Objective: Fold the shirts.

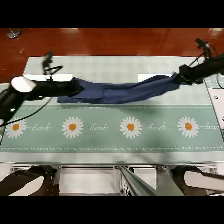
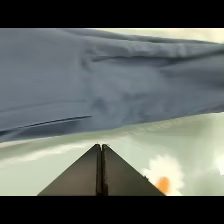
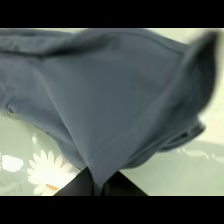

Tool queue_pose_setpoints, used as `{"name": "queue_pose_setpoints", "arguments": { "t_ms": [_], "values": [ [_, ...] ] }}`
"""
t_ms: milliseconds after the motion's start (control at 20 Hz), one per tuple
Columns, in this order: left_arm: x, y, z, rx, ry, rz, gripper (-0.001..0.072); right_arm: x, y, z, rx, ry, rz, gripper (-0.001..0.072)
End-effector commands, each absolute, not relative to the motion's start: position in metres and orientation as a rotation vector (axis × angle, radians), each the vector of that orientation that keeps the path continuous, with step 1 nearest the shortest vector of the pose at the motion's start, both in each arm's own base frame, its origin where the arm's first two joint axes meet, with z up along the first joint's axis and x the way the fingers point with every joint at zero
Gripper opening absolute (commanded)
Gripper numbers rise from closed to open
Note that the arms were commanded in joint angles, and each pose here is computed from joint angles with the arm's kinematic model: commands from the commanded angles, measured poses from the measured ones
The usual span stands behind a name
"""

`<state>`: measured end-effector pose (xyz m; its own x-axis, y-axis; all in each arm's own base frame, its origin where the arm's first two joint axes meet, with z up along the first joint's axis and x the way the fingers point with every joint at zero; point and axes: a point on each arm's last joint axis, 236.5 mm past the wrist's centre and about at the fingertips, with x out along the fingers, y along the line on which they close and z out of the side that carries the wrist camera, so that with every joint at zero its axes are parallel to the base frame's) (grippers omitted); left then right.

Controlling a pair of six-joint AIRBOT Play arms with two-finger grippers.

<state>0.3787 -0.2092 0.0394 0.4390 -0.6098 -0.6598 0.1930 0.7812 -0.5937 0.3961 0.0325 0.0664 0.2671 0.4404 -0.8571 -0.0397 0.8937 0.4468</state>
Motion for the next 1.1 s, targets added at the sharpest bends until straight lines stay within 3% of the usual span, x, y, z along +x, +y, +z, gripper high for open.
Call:
{"name": "queue_pose_setpoints", "arguments": {
  "t_ms": [0,350,800,900,1050],
  "values": [
    [0.371,-0.292,0.031,-0.385,1.031,-0.674,0.0031,0.335,0.029,0.099,0.278,1.18,0.28,0.0026],
    [0.359,-0.442,-0.003,-0.344,1.159,-0.856,0.0031,0.279,0.046,0.155,0.29,1.013,0.257,0.0026],
    [0.23,-0.545,-0.062,-0.279,1.423,-1.029,0.0032,0.288,0.074,0.175,0.336,0.93,0.386,0.0026],
    [0.242,-0.541,-0.042,-0.296,1.4,-1.041,0.0032,0.291,0.085,0.169,0.322,0.953,0.42,0.0026],
    [0.309,-0.498,0.012,-0.381,1.311,-0.993,0.0032,0.293,0.112,0.158,0.294,0.996,0.499,0.0026]
  ]
}}
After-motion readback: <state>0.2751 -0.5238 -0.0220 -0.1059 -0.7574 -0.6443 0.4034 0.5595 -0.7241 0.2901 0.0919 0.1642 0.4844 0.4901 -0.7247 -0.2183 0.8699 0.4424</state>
